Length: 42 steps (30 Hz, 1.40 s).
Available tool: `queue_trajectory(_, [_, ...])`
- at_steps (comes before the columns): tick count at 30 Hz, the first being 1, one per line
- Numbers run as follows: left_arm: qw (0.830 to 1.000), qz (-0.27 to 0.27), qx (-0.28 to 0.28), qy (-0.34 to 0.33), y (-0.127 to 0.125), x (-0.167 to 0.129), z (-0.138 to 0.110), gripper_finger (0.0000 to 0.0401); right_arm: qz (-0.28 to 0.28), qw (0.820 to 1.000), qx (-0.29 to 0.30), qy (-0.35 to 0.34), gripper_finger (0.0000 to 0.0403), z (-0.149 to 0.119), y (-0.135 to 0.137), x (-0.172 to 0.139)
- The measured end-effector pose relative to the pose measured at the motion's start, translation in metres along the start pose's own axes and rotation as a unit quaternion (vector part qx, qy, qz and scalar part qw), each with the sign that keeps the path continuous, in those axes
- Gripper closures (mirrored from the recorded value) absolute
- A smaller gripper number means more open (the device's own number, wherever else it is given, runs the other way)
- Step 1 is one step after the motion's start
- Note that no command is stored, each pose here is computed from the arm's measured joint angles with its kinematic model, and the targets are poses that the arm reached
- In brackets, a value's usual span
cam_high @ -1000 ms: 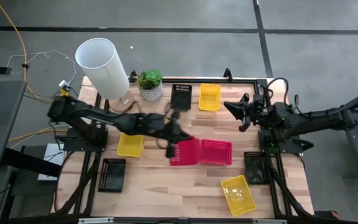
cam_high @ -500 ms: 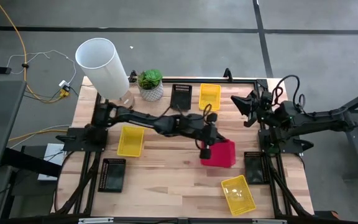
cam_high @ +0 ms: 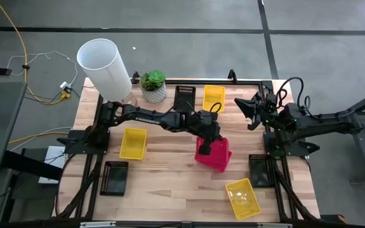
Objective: Stack baskets by color
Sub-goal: Stack the left red bin on top of the right red bin on the table, then stack the left yellow bin on top of the top yellow bin on the table
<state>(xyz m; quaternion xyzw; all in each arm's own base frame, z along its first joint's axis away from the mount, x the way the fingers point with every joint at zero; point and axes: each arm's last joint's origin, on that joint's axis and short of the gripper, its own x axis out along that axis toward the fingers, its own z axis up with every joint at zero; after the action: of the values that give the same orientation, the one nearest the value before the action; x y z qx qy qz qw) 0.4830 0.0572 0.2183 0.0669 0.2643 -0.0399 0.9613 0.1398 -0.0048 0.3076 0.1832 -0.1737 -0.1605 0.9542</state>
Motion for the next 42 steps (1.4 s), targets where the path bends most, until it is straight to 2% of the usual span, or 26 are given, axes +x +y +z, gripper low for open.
queue_trajectory(6, [1.000,-0.013,0.016,0.023,-0.010,0.001,-0.003,0.0401,-0.003,1.000,-0.004,0.009,0.0402,-0.002,-0.001,0.000])
queue_trajectory(17, [0.999,-0.006,0.014,0.047,-0.009,0.001,-0.007,0.0390,-0.003,1.000,-0.004,0.009,0.0402,-0.002,-0.001,0.000])
queue_trajectory(21, [0.999,0.002,0.014,0.049,-0.008,0.000,-0.007,0.0360,-0.003,1.000,-0.004,0.009,0.0402,-0.002,-0.001,0.000])
queue_trajectory(29, [0.999,0.012,-0.009,0.045,0.000,-0.007,-0.003,0.0248,-0.003,1.000,-0.005,0.009,0.0402,-0.002,-0.001,0.000])
queue_trajectory(35, [0.999,0.023,-0.017,0.034,0.011,-0.036,0.014,0.0192,-0.003,1.000,-0.014,0.009,0.0402,-0.002,-0.001,0.000])
queue_trajectory(39, [0.999,0.033,-0.028,0.019,0.022,-0.072,0.033,0.0184,-0.005,1.000,-0.013,0.005,0.0402,-0.001,-0.001,0.000])
queue_trajectory(42, [0.998,0.039,-0.046,0.003,0.031,-0.110,0.048,0.0188,-0.005,1.000,-0.024,0.004,0.0402,-0.001,-0.001,0.000])
